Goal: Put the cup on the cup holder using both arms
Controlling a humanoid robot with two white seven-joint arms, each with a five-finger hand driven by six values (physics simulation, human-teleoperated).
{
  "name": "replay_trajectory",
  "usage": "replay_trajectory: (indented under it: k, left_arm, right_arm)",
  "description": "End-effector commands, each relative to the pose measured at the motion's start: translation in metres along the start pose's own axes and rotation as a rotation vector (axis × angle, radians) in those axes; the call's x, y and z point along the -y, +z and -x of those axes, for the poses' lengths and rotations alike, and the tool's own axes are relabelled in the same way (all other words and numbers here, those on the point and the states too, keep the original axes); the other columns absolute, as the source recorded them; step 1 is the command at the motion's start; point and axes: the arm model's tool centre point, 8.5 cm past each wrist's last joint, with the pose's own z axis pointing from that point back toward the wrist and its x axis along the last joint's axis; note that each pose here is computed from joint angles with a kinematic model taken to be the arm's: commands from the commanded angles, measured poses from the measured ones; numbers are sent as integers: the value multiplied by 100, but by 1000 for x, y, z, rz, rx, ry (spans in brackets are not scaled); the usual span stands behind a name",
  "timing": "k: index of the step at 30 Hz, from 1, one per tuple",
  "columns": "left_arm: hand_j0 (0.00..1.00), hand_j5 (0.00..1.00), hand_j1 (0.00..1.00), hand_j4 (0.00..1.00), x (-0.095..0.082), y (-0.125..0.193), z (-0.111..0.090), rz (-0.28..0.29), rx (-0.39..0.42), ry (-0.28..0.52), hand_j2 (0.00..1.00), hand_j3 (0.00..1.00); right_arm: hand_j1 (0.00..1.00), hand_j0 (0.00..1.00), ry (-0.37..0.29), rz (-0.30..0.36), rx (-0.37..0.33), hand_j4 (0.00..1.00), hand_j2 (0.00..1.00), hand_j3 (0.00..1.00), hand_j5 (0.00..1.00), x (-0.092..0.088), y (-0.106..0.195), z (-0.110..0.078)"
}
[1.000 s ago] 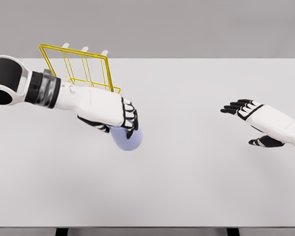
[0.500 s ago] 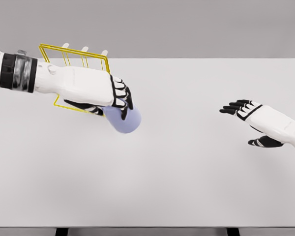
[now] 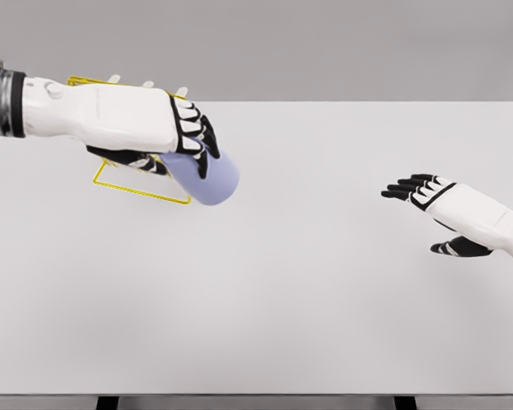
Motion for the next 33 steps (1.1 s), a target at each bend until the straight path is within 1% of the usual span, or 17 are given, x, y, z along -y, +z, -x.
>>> replay_trajectory:
  k: [1, 5, 10, 12, 16, 20, 25, 30, 33]
  left_arm:
    - [52, 52, 52, 52, -2, 9, 2, -11, -20, 7, 52, 52]
    - [52, 52, 52, 52, -4, 18, 5, -15, -46, 5, 52, 52]
    - [52, 52, 52, 52, -4, 23, 7, -15, -60, 6, 52, 52]
    - [52, 52, 52, 52, -9, 26, 8, -26, -70, -4, 52, 52]
    - [52, 52, 52, 52, -4, 41, 11, -13, -109, 5, 52, 52]
    - [52, 52, 52, 52, -1, 45, 12, -6, -121, 8, 52, 52]
    - [52, 52, 52, 52, 1, 51, 20, -8, -150, 22, 52, 52]
    - [52, 52, 52, 52, 7, 57, 32, -3, -188, 44, 52, 52]
    - [52, 52, 52, 52, 9, 60, 36, -1, -201, 52, 52, 52]
  right_arm:
    - [100, 100, -4, 5, 0, 100, 100, 100, 100, 1, 1, 0]
    - [100, 100, -3, 6, 0, 100, 100, 100, 100, 2, 0, 0]
    - [100, 100, -4, 3, 0, 100, 100, 100, 100, 1, 0, 1]
    - [100, 100, -5, 4, 0, 100, 100, 100, 100, 1, 0, 0]
    - [100, 100, -5, 4, 0, 100, 100, 100, 100, 1, 0, 0]
    - [100, 100, -2, 3, -2, 100, 100, 100, 100, 2, 1, 1]
    - [100, 100, -2, 4, -3, 100, 100, 100, 100, 2, 1, 1]
    - [100, 100, -1, 5, -4, 100, 100, 100, 100, 2, 1, 1]
    - [100, 100, 0, 5, -6, 100, 100, 100, 100, 3, 2, 2]
